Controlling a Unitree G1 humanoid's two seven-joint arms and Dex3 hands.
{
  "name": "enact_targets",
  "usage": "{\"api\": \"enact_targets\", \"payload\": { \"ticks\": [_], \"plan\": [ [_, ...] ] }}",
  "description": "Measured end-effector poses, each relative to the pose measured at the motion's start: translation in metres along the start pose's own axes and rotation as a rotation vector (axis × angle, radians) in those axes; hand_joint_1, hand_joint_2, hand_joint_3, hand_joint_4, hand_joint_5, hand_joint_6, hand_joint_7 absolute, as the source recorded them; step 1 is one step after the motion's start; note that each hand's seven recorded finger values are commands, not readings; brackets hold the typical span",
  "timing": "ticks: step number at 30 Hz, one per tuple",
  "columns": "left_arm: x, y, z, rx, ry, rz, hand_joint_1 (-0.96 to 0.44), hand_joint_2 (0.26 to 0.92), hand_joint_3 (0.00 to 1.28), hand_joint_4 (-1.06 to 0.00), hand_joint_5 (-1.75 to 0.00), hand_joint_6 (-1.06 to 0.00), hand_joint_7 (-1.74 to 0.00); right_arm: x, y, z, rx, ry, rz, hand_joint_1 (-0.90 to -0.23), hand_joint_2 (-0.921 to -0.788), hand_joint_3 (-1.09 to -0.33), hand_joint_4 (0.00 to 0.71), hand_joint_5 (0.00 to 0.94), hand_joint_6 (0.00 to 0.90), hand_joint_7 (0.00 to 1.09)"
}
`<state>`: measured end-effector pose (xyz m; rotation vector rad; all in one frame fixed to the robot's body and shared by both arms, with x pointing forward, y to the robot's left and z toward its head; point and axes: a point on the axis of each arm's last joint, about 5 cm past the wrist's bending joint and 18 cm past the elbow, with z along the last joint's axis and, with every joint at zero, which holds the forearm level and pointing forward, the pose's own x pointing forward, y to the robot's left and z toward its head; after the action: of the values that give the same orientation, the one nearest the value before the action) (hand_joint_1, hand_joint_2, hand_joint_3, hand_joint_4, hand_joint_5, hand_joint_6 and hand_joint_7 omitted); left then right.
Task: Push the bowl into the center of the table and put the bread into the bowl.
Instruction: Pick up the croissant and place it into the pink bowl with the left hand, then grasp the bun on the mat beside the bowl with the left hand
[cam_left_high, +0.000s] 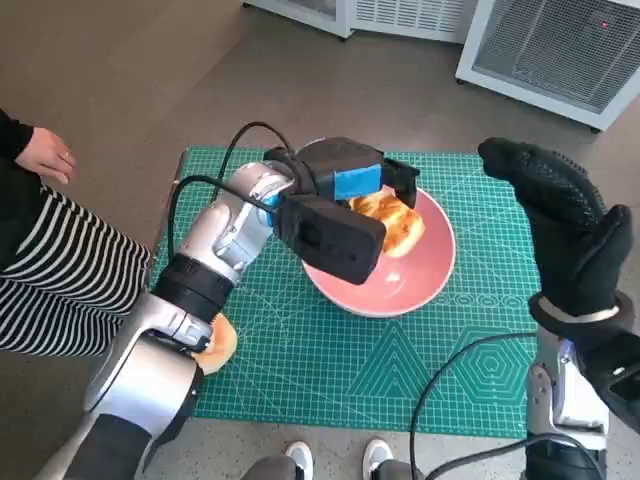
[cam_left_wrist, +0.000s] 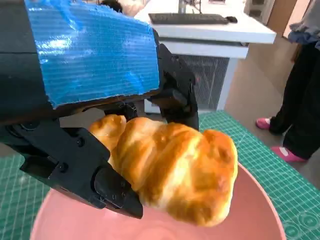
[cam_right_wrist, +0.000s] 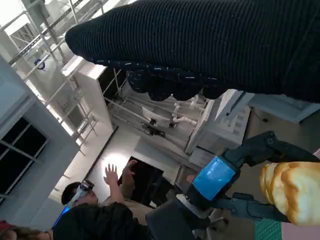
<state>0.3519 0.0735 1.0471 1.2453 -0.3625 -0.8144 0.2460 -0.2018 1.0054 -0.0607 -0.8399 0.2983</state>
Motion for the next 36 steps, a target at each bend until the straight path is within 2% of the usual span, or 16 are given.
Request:
{"api": "enact_targets", "payload": {
  "ticks": [6,13,14,19,21,26,30,36],
  "plan": [
    [-0.002,0.003,-0.003,-0.051,0.006,-0.051,-0.45,0.844,0.01,-0.04,-0.01,-0.16,-0.11,0.0003,-0.001,0.002,-0.003,-0.004,-0.007,-0.692,-0.921,-0.665,0.156,0.004,0.072,0.44],
    [-0.011,0.012,-0.007,-0.075,-0.014,-0.047,-0.55,0.844,0.0,0.0,0.0,-0.16,-0.08,0.0006,0.0,0.002,-0.002,-0.002,-0.01,-0.69,-0.921,-0.665,0.154,0.002,0.07,0.44],
    [-0.02,0.021,-0.01,-0.08,-0.026,-0.009,-0.55,0.843,0.0,0.0,0.0,-0.17,-0.08,0.0004,0.0,0.002,-0.002,-0.001,-0.013,-0.69,-0.921,-0.665,0.153,0.002,0.07,0.44],
    [-0.05,0.028,-0.02,-0.109,-0.09,0.014,-0.5,0.833,0.0,0.0,0.0,-0.18,-0.07,0.0018,0.003,0.004,0.003,-0.011,-0.008,-0.692,-0.921,-0.666,0.152,0.001,0.07,0.44],
    [-0.064,0.033,-0.024,-0.11,-0.107,0.035,-0.45,0.823,0.0,0.0,0.0,-0.17,-0.06,0.0018,0.004,0.004,0.003,-0.014,-0.008,-0.689,-0.921,-0.667,0.152,0.001,0.069,0.45],
    [-0.115,0.039,-0.037,-0.095,-0.121,0.105,-0.39,0.82,0.0,0.0,0.0,-0.16,-0.05,0.0016,0.004,0.005,0.003,-0.017,-0.005,-0.686,-0.921,-0.666,0.152,0.001,0.069,0.45],
    [-0.158,0.039,-0.046,-0.057,-0.068,0.133,-0.38,0.808,0.0,0.0,0.0,-0.17,-0.06,-0.0004,0.004,0.005,0.003,-0.01,-0.007,-0.689,-0.921,-0.664,0.152,0.001,0.07,0.45],
    [-0.201,0.031,-0.049,-0.011,0.046,0.07,-0.3,0.758,0.0,0.0,0.0,-0.18,-0.06,-0.0008,0.004,0.004,0.006,-0.007,-0.007,-0.694,-0.921,-0.663,0.152,0.001,0.07,0.44]
  ]
}}
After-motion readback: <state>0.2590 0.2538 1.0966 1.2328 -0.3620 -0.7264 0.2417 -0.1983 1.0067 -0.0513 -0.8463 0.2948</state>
